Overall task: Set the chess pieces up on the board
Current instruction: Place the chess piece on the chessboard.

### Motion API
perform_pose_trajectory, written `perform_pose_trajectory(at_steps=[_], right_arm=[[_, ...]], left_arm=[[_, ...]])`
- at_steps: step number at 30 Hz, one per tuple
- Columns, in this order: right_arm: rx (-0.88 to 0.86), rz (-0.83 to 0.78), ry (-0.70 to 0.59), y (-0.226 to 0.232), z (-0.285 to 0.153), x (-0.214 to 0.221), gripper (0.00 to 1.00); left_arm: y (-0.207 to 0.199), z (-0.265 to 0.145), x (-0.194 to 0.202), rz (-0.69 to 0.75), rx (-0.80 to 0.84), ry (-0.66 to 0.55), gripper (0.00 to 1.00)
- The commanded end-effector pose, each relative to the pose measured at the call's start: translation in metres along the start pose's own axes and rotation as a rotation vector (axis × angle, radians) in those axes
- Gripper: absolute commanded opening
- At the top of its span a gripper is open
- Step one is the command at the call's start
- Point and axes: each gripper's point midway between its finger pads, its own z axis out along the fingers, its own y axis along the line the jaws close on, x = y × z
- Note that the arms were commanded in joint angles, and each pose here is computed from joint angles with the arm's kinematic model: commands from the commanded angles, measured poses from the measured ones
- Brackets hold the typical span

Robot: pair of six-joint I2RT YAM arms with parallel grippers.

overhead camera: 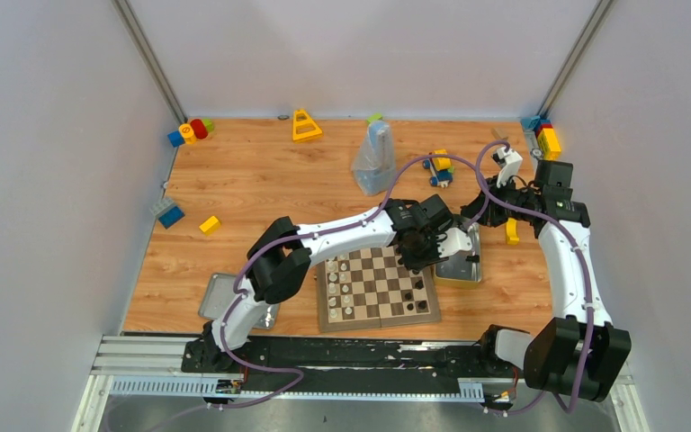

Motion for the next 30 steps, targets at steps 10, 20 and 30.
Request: perform_pose_trajectory(at_steps=[10, 20, 30], right_arm=[[-0.026, -0.004, 0.0, 0.001, 0.002, 0.001, 0.0], [-0.078, -0.03, 0.003, 0.01, 0.001, 0.002, 0.0], [-0.208, -0.12, 0.042, 0.046, -0.001, 0.002, 0.0]], left_arm=[[0.004, -0.021, -0.024, 0.036, -0.038, -0.064, 0.39], [0.006, -0.09, -0.041, 0.069, -0.128, -0.178, 0.57], [0.02, -0.175, -0.018, -0.055, -0.146, -0.351, 0.71]])
